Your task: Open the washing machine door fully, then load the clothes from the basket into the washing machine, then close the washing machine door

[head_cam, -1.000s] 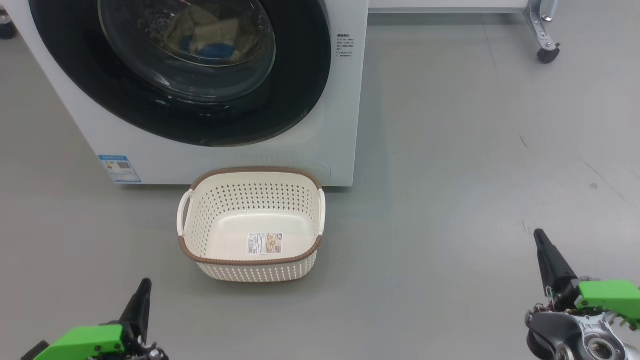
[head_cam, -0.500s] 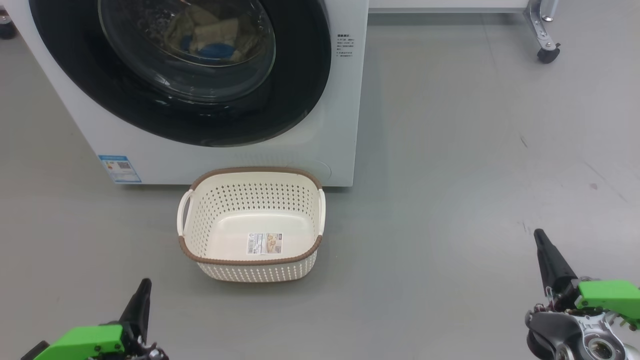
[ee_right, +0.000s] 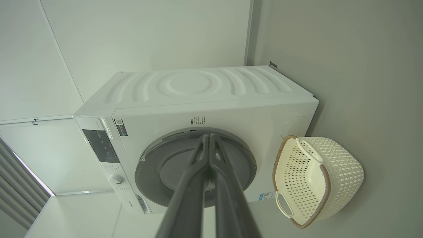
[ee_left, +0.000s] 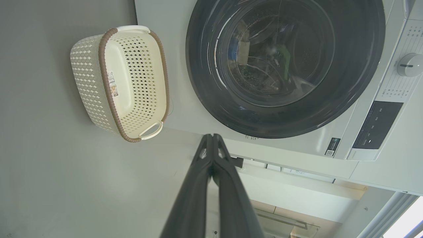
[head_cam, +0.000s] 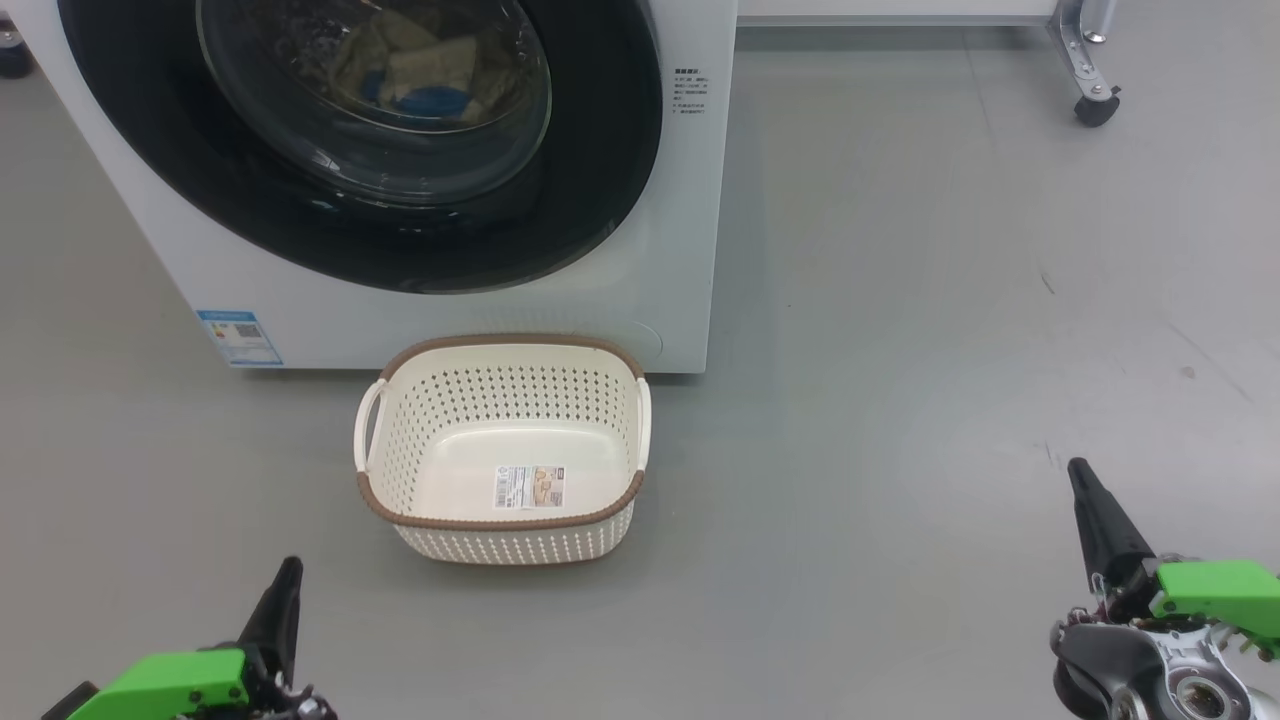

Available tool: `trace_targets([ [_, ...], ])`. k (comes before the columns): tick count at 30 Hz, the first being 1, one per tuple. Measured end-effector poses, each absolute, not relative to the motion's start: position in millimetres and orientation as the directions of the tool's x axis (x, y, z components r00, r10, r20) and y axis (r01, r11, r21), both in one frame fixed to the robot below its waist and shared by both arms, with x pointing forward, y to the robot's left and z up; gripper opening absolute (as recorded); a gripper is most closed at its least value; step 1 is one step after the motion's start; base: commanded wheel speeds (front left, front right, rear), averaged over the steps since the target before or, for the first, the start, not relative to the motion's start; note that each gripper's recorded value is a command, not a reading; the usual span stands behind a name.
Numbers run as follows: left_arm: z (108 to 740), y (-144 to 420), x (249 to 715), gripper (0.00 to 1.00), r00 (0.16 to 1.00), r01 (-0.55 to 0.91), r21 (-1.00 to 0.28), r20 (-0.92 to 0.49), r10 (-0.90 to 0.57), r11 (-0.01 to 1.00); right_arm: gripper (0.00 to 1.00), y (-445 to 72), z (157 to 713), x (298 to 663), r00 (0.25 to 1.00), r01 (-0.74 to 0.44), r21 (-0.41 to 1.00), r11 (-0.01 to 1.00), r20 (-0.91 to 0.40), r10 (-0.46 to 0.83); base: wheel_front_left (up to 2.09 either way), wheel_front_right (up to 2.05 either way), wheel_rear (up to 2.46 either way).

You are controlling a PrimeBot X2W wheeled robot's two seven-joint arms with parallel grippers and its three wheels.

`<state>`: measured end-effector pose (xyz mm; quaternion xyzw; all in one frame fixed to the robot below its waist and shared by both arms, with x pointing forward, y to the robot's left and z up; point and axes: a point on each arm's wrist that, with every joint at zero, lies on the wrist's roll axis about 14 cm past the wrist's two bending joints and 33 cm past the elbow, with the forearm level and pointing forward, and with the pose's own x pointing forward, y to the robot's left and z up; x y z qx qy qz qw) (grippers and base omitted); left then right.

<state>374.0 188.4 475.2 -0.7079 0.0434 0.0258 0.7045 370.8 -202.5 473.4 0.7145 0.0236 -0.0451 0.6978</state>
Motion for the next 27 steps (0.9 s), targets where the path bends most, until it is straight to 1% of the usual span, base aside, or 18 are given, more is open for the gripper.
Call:
trace_targets([
  [27, 475.1, 188.6, 374.0, 0.00, 0.995, -0.098, -0.995, -0.098, -0.024, -0.004, 0.00, -202.4, 473.4, 370.9, 0.995, 0.097, 0.995, -0.025, -0.097, -0.029, 0.00, 0.00, 0.00],
])
